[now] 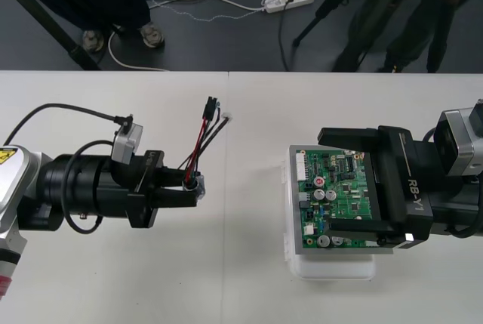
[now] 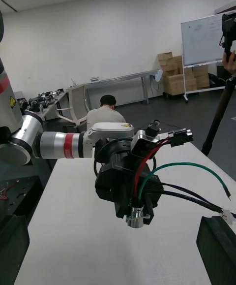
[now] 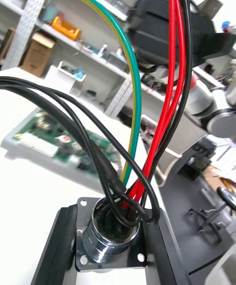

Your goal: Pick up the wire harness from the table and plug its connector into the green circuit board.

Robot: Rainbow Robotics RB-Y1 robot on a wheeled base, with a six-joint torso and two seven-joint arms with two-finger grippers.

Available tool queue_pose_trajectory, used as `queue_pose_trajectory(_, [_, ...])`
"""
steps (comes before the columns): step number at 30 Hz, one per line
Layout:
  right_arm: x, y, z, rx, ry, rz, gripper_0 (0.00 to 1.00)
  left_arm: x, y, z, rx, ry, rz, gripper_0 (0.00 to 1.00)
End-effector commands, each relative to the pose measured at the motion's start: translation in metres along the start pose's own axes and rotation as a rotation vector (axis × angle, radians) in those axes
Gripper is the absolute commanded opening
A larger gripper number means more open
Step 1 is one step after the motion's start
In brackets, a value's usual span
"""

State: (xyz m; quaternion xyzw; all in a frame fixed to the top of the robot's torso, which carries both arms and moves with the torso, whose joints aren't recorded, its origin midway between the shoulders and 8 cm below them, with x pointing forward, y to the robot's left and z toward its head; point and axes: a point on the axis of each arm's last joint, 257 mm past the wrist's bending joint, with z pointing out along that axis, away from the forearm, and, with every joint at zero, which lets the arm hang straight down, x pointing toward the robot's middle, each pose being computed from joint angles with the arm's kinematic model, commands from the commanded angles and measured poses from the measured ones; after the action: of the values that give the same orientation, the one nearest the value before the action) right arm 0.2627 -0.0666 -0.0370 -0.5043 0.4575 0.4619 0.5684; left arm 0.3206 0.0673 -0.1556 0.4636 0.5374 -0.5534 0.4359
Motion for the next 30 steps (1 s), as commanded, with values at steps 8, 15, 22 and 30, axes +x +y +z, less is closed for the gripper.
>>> queue_pose_trajectory(8, [-0.005,0.001,-0.007,0.012,-0.008,0.074,1.00,0.002,-0.071,0.035,0.198,-0.016,-0.237,0.00])
queue_pose_trajectory(15, [-0.004,0.000,-0.010,0.009,0.015,0.069,1.00,0.007,-0.097,0.054,0.296,-0.012,-0.321,0.00])
queue_pose_trajectory(22, [-0.005,-0.001,-0.013,0.004,0.033,0.058,1.00,0.006,-0.116,0.067,0.368,0.002,-0.349,0.00])
queue_pose_trajectory(30, [-0.005,-0.003,-0.016,-0.003,0.055,0.058,1.00,-0.008,-0.131,0.072,0.443,-0.040,-0.406,0.00])
